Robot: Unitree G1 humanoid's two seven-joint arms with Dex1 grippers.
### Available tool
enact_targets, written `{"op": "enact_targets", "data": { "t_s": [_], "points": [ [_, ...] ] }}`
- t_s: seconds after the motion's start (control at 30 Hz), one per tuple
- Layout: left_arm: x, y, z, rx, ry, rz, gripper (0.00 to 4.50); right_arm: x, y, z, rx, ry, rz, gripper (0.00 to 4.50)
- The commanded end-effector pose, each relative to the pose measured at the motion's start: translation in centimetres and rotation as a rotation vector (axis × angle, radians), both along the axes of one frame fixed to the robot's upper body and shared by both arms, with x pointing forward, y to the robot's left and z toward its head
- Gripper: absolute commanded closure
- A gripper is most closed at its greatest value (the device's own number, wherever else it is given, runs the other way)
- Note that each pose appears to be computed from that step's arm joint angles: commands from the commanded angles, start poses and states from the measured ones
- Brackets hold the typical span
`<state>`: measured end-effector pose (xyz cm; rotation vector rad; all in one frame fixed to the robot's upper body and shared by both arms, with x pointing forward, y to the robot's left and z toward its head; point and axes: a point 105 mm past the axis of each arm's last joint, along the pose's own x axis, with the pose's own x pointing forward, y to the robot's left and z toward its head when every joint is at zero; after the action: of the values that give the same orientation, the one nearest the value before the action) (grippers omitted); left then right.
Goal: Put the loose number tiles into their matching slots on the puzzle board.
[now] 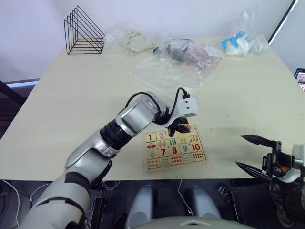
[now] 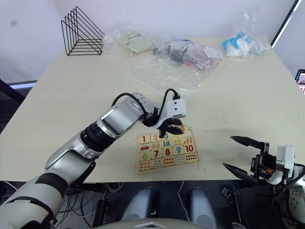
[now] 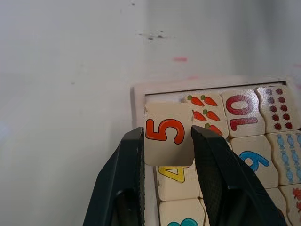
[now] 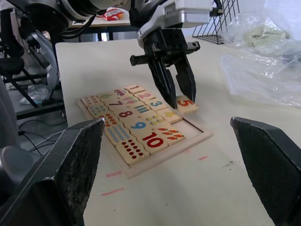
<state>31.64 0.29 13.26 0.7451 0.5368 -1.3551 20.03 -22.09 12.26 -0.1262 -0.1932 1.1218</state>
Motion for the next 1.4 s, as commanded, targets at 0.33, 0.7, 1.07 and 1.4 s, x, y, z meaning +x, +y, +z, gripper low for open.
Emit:
{"op": "enact_targets", "data": {
  "t_s": [0.33, 0.7, 1.07, 1.4],
  "points": [
    [0.5, -1.1, 0.4, 0.027, -0.017, 0.0, 3.5, 0.2, -0.1, 0.8, 0.0, -0.052, -0.022, 0.0],
    [0.1, -1.5, 0.2, 0.027, -0.005, -0.019, 3.5, -0.1, -0.2, 0.7, -0.001, -0.05, -0.024, 0.0],
    [0.4, -1.8, 0.1, 0.027, -0.027, -0.022, 3.5, 0.2, 0.0, 0.9, -0.004, -0.061, -0.036, 0.0],
    [0.0, -1.7, -0.3, 0.028, -0.012, -0.03, 3.5, 0.2, -0.2, 0.8, -0.005, -0.064, -0.049, 0.0]
  ]
}}
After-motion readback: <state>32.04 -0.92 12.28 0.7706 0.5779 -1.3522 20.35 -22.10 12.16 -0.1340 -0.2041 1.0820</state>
